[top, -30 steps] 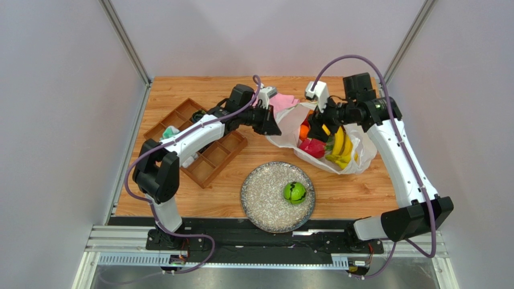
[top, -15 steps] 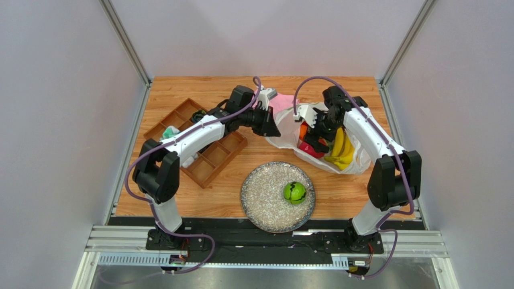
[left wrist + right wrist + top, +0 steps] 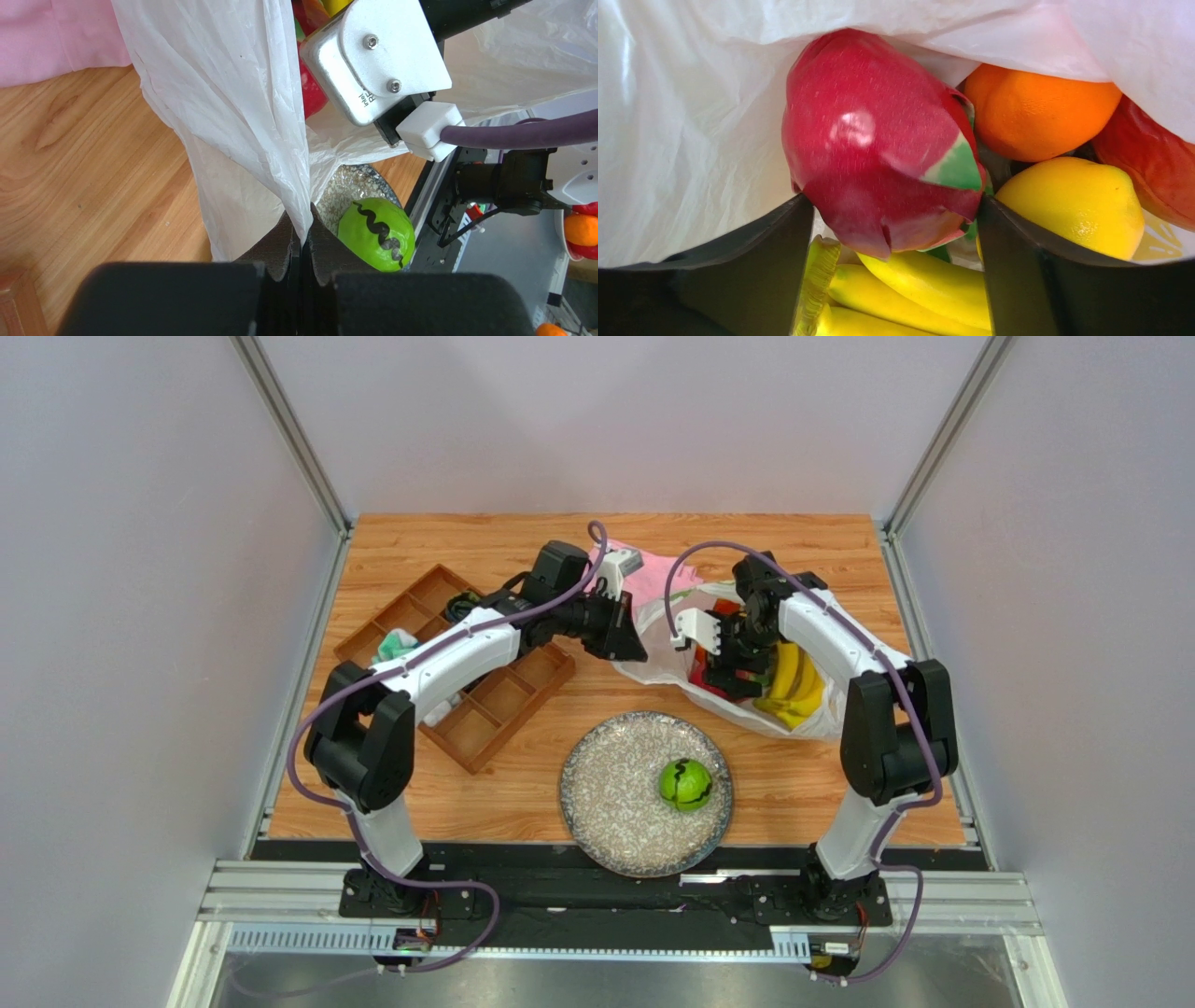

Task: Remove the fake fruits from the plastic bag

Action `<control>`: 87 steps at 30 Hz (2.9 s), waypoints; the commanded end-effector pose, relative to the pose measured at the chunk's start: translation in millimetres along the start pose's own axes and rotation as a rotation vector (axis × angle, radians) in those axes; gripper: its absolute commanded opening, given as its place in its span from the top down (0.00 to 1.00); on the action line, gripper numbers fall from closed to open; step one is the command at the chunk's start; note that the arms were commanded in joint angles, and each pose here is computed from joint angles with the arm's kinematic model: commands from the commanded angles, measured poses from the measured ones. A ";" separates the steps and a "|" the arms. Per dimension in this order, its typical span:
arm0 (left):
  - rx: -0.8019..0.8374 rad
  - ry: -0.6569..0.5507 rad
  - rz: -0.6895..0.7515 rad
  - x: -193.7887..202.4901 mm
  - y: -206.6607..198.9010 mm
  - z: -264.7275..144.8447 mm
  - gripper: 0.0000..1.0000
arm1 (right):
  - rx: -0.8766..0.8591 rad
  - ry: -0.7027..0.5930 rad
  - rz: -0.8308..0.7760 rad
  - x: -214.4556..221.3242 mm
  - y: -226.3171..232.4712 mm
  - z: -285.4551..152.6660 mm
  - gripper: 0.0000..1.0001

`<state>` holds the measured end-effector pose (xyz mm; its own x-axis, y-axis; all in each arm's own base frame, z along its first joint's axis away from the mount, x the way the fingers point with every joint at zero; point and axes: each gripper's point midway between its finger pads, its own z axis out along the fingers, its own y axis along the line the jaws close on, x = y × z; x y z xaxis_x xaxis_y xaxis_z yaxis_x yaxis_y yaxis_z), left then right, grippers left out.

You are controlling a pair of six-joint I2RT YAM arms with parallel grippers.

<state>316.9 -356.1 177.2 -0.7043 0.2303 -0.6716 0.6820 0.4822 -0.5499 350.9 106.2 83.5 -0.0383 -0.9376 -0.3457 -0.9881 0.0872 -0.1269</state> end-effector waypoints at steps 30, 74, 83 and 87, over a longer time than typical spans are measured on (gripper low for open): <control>0.019 -0.033 0.045 -10.9 -14.5 -11.4 1.00 | 0.140 -0.161 0.026 -50.9 -22.4 -61.2 0.05; 0.032 -0.059 0.045 -35.4 -11.8 0.9 1.00 | 0.052 -0.544 0.086 -159.2 81.3 -181.2 0.55; 0.036 -0.060 0.073 -40.9 0.6 -3.1 1.00 | -0.134 -0.537 -0.176 -200.3 148.1 -132.2 0.55; 0.074 -0.076 0.047 -49.8 9.7 -10.2 1.00 | -0.141 -0.447 -0.304 -202.9 148.4 -86.0 0.56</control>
<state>340.5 -357.1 189.0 -0.6899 0.2138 -0.6917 0.6944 0.4657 -0.5487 180.7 253.2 232.6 0.1310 -0.6998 -0.7022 -0.9888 -0.1433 -0.0416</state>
